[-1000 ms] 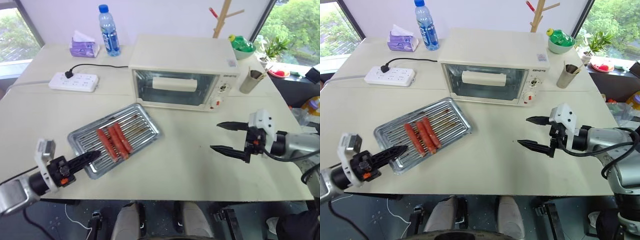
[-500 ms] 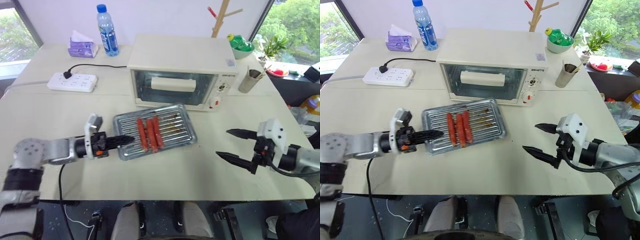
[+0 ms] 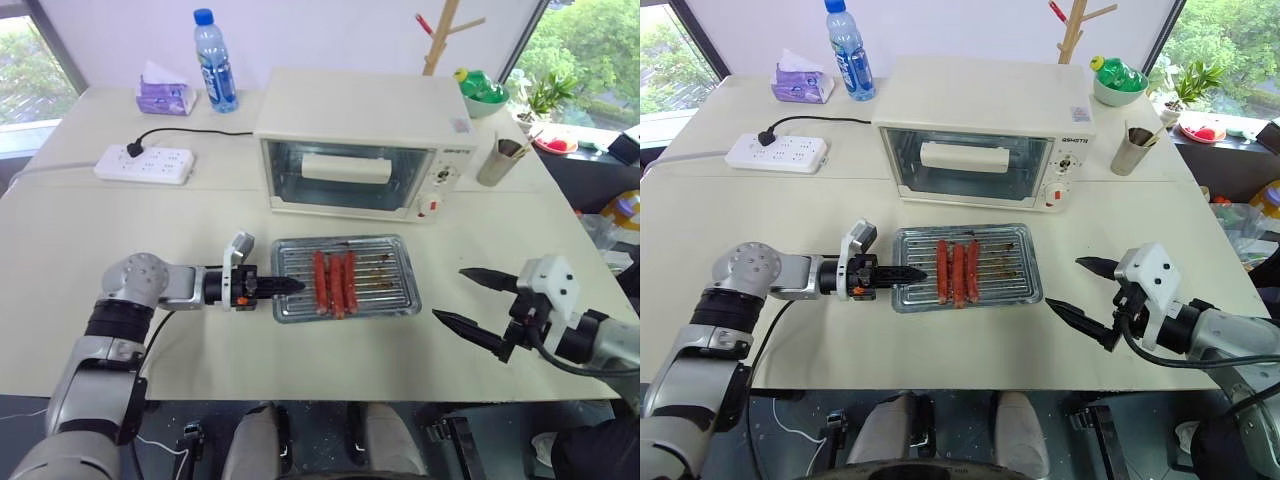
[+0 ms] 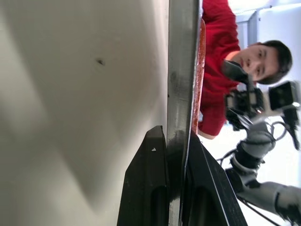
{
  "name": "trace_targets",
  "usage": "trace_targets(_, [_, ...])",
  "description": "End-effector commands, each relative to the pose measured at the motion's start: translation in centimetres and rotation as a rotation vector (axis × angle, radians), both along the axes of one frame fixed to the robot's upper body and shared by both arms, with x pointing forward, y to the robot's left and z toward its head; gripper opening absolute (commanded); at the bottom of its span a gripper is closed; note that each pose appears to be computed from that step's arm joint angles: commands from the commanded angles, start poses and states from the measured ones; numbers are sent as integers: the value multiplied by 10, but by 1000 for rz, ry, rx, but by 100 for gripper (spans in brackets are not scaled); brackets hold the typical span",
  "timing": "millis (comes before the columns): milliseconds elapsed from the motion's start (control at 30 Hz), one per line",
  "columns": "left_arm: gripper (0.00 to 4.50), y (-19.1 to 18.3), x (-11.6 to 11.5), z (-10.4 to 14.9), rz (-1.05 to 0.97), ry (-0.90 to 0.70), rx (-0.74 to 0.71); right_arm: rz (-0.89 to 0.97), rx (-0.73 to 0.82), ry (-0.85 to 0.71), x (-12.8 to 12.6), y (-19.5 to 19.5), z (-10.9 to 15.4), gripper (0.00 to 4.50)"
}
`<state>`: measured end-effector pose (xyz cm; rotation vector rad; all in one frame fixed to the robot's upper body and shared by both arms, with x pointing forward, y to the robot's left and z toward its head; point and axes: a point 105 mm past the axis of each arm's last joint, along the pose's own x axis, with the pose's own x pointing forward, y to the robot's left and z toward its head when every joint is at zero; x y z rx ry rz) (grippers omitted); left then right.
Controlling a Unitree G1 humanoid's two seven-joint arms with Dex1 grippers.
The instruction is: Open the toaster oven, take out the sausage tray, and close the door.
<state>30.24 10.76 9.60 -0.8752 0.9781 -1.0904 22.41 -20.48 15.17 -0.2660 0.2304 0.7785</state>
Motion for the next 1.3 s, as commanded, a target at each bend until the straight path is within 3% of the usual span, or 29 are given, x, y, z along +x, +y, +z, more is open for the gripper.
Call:
trace_targets(33, [14, -2, 3, -4, -1, -11, 12, 7, -1, -55, -2, 4, 11, 448])
trace_targets(67, [14, -2, 3, -5, -3, -12, 16, 6, -1, -55, -2, 4, 10, 448])
trace_targets(167, [114, -1, 4, -8, 1, -14, 27, 5, 0, -56, -1, 5, 10, 450])
trace_targets(400, [447, 20, 11, -7, 56, -33, 67, 8, -3, -60, 2, 6, 11, 450])
trace_targets(600, [447, 63, 13, 2, 134, -109, 167, 22, -10, -66, 8, 6, 11, 450])
trace_targets(700, [447, 90, 7, 6, 132, -245, 291, 37, -15, -68, 12, 6, 12, 450])
trace_targets(833, [447, 139, -2, 9, 15, -622, 624, 72, -33, -56, 16, 3, 13, 450])
trace_targets(1033, [447, 149, -18, 87, -161, -988, 670, 172, -39, -31, 27, -3, 29, 450])
trace_targets(1300, [447, 140, -41, 140, -292, -1127, 673, 310, -65, 24, 35, -8, 52, 450])
